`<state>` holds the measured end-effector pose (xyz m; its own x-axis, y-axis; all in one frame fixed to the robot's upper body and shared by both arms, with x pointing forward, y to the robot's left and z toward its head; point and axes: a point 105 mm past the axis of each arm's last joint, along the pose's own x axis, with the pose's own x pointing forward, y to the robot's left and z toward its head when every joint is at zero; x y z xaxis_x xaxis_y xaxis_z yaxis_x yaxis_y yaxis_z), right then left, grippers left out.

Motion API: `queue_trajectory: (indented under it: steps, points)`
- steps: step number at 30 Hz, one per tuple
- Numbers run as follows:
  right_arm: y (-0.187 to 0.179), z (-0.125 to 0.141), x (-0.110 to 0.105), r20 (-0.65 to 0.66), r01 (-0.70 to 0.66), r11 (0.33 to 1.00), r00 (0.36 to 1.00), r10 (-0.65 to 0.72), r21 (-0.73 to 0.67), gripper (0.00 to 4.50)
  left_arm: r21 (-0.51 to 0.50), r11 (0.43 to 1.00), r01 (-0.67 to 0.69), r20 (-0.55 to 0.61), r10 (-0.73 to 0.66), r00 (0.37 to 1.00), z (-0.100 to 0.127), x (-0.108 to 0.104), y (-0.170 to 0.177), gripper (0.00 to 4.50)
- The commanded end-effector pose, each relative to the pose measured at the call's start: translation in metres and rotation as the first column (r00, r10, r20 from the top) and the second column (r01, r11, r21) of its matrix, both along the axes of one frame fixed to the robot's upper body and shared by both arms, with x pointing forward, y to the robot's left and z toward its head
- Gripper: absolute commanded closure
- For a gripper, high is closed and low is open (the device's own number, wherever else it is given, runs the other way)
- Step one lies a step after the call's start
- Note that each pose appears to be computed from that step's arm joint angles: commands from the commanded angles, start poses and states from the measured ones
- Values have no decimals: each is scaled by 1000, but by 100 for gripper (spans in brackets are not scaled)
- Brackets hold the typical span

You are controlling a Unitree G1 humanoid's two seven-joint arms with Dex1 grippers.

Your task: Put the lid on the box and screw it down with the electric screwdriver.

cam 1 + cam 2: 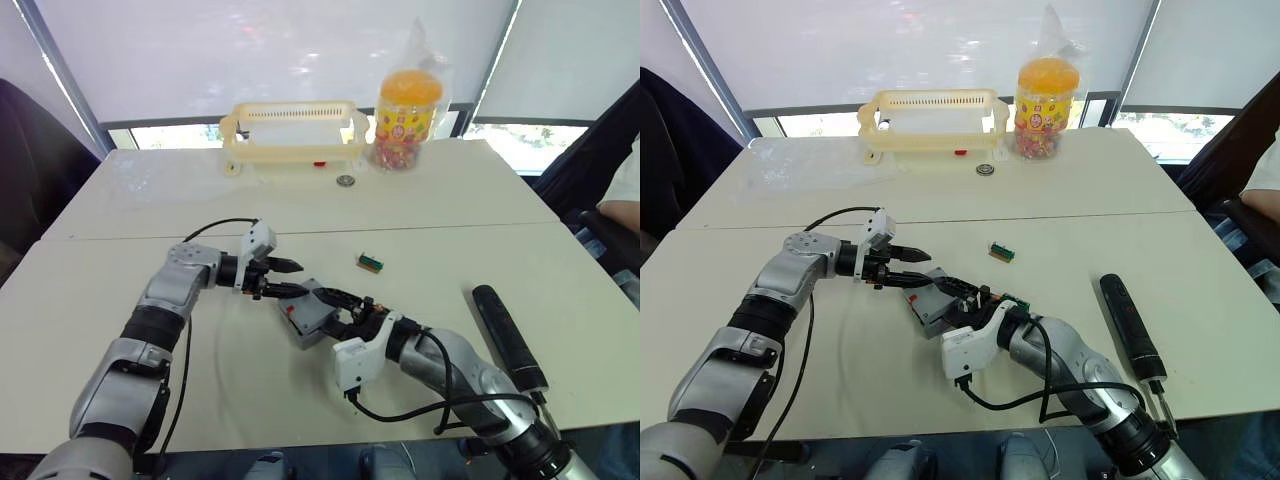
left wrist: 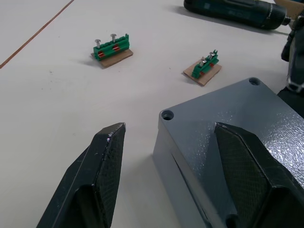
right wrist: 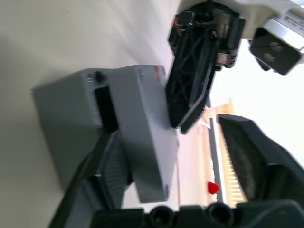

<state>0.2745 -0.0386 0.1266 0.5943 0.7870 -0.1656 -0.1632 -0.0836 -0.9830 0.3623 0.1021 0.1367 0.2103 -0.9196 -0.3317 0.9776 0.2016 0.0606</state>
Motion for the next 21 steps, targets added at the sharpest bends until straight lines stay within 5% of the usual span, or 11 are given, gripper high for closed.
queue_trajectory:
  steps: [1, 15, 21]
  points:
    - [-3, 10, -9, 8, -24, 1000, 1000, 23, 17, 132, 61, 998, -12, -34, 14, 999, -20, -2, 2, 146]
    - [-32, 6, -26, -35, 7, 999, 999, -6, 43, 132, 48, 999, 7, -22, -6, 1000, -26, -7, -4, 146]
    - [-49, 26, -25, -127, 118, 940, 989, -81, 320, 132, -116, 991, -61, -62, 55, 997, 12, 3, 1, 146]
